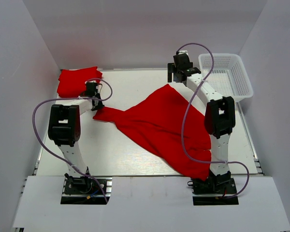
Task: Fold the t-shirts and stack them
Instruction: Flatten out the tshirt, then fold the flattened tshirt in 1/3 of the way
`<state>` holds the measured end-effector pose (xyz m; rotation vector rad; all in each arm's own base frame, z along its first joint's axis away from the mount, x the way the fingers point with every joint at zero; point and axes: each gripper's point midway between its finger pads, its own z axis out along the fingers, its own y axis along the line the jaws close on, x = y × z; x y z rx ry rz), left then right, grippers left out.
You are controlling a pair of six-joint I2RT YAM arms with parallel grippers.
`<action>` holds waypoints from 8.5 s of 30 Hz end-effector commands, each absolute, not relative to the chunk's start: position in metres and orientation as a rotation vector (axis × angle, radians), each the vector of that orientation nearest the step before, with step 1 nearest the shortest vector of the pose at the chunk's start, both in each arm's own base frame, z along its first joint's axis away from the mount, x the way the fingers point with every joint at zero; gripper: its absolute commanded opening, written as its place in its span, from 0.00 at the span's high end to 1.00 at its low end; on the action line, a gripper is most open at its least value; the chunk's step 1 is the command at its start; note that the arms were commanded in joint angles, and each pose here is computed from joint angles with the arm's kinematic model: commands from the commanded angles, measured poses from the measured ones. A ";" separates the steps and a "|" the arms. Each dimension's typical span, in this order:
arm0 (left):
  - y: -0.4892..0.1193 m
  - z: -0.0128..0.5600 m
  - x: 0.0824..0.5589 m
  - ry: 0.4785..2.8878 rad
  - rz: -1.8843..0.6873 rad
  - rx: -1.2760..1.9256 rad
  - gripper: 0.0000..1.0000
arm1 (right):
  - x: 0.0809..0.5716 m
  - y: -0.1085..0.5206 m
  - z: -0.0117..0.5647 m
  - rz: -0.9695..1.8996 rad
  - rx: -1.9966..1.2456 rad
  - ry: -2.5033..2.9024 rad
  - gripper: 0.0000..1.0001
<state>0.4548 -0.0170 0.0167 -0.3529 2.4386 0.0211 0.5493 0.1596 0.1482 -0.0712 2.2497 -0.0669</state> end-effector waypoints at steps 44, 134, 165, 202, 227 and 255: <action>-0.018 0.106 0.409 2.312 -0.011 -0.403 1.00 | 0.613 0.218 0.054 0.193 -0.067 2.257 0.11; 0.031 0.685 0.319 1.044 0.064 -0.297 1.00 | 0.241 -0.015 0.720 -0.149 0.241 0.826 1.00; -0.021 0.546 0.421 1.318 0.073 0.103 1.00 | 0.350 -0.001 0.491 -0.272 0.347 1.258 1.00; -0.081 0.215 0.591 1.853 -0.234 0.150 1.00 | 0.641 0.043 0.219 -0.398 0.055 1.790 1.00; -0.123 0.162 0.383 2.189 -0.492 0.072 1.00 | 0.593 0.027 0.212 -0.407 0.020 1.894 1.00; -0.138 0.116 0.302 2.472 -0.654 0.057 0.59 | 0.529 -0.002 0.157 -0.574 0.026 2.097 0.94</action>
